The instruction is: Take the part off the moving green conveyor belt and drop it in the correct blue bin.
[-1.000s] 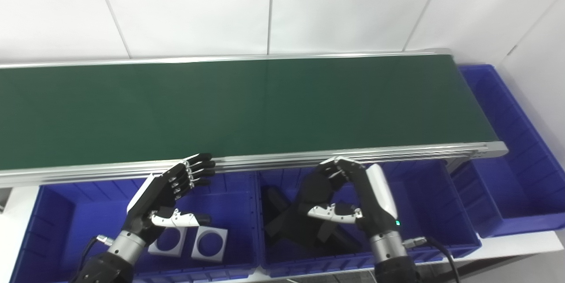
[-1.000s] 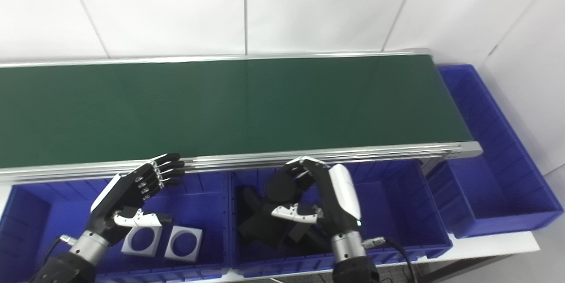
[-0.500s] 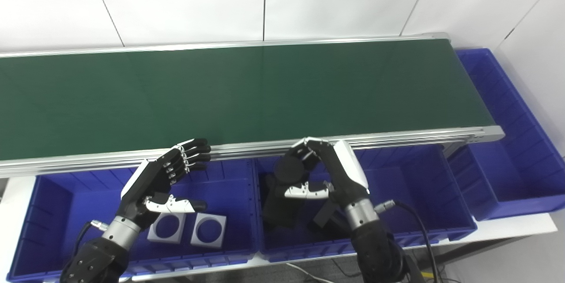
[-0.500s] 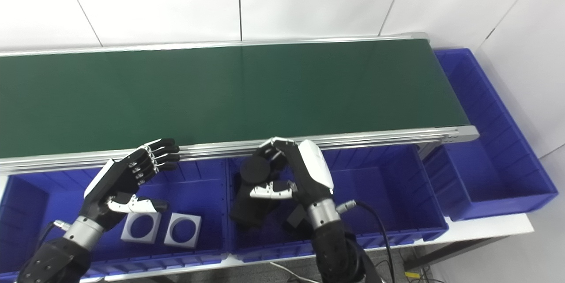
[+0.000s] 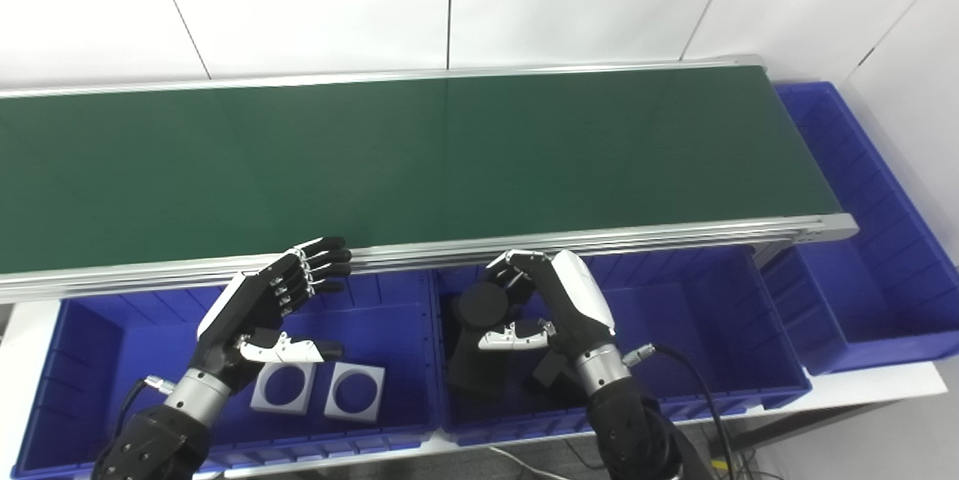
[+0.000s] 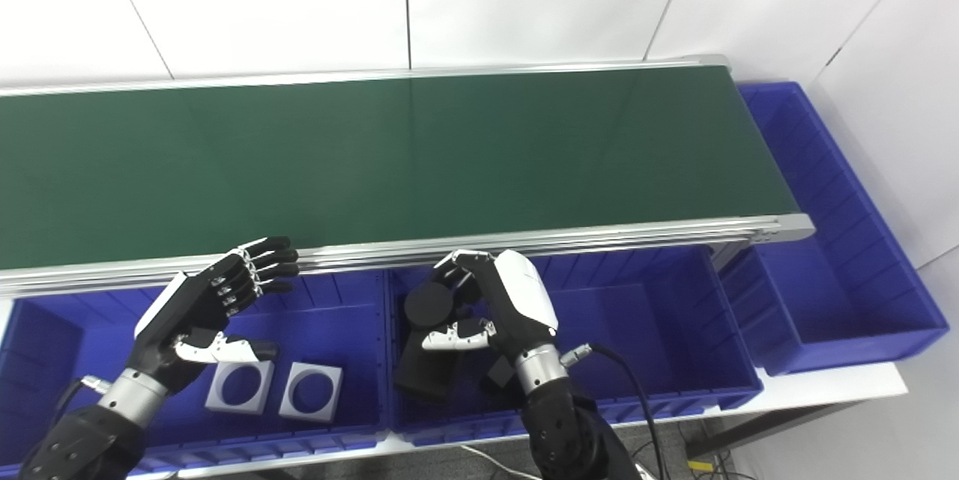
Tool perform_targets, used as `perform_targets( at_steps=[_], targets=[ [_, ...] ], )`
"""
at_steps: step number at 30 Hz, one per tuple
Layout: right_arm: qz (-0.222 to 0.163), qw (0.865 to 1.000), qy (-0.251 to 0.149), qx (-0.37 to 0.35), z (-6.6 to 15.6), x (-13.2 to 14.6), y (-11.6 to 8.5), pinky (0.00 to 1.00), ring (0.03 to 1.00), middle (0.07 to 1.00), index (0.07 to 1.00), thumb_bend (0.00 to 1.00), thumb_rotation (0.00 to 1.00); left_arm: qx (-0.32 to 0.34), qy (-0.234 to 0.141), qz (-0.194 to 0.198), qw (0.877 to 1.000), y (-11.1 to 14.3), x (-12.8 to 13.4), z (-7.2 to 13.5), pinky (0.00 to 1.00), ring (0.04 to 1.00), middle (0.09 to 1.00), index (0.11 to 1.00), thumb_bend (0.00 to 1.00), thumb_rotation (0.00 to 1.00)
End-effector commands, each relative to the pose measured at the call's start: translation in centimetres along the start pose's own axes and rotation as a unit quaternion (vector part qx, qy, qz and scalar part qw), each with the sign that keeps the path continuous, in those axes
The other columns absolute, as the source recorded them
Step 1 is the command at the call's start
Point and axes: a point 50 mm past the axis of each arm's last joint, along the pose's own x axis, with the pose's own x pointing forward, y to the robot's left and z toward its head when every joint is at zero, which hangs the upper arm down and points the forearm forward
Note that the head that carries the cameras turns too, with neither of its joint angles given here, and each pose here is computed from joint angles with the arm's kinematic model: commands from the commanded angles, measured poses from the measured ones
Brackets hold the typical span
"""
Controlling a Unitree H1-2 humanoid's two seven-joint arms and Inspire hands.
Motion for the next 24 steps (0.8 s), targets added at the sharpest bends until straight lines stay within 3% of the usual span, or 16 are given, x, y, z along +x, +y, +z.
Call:
perform_targets(
  at_steps=[1,19,24],
  targets=[
    [-0.026,0.999,-0.03,-0.012,0.9,0.2,-0.8,0.4,0.417,0.505,0.512,0.52,0.0,0.002,-0.023,0.002,1.0,0.5,0.2,1.0,0.75,0.779,0.802,0.822,1.0,0.16],
    [-0.085,0.996,0.0,-0.028,-0.1,-2.1,-4.3,0.41,0.413,0.488,0.523,0.52,0.0,0.005,-0.023,0.0,1.0,0.9,0.0,1.1,0.76,0.783,0.808,0.821,1.0,0.14],
    [-0.087,0.996,0.007,-0.025,-0.2,-2.4,-4.4,0.41,0.411,0.502,0.523,0.51,0.0,0.004,-0.019,0.001,1.0,1.0,0.0,1.1,0.77,0.784,0.806,0.822,1.0,0.15]
  ],
)
